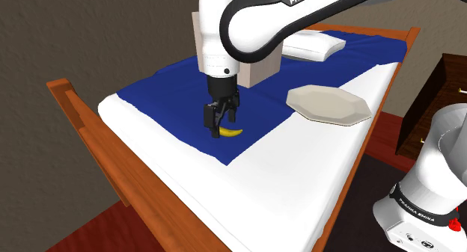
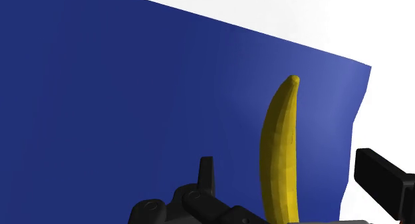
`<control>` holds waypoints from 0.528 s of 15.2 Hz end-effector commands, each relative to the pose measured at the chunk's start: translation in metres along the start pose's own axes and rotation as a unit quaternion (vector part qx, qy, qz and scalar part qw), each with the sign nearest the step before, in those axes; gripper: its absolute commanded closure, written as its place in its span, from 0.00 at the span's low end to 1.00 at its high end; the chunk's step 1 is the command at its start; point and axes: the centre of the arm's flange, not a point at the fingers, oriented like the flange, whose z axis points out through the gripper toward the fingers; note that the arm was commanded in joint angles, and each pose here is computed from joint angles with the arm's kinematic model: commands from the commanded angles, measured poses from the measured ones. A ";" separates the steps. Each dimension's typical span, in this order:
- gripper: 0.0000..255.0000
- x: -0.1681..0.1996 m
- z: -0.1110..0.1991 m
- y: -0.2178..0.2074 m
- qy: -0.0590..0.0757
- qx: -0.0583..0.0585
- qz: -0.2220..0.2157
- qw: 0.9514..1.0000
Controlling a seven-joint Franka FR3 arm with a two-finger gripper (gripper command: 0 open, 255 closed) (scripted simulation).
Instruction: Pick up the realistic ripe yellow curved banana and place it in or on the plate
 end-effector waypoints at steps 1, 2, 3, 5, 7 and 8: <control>0.00 0.000 0.003 0.000 0.000 0.000 0.000 1.000; 0.00 0.000 0.003 0.000 0.000 0.000 0.000 1.000; 0.00 0.000 0.003 0.000 0.000 0.000 0.000 1.000; 0.00 0.000 0.003 0.000 0.000 0.000 0.000 1.000; 0.00 0.000 0.003 0.000 0.000 0.000 0.000 1.000; 1.00 0.000 0.003 0.000 0.000 0.000 0.000 1.000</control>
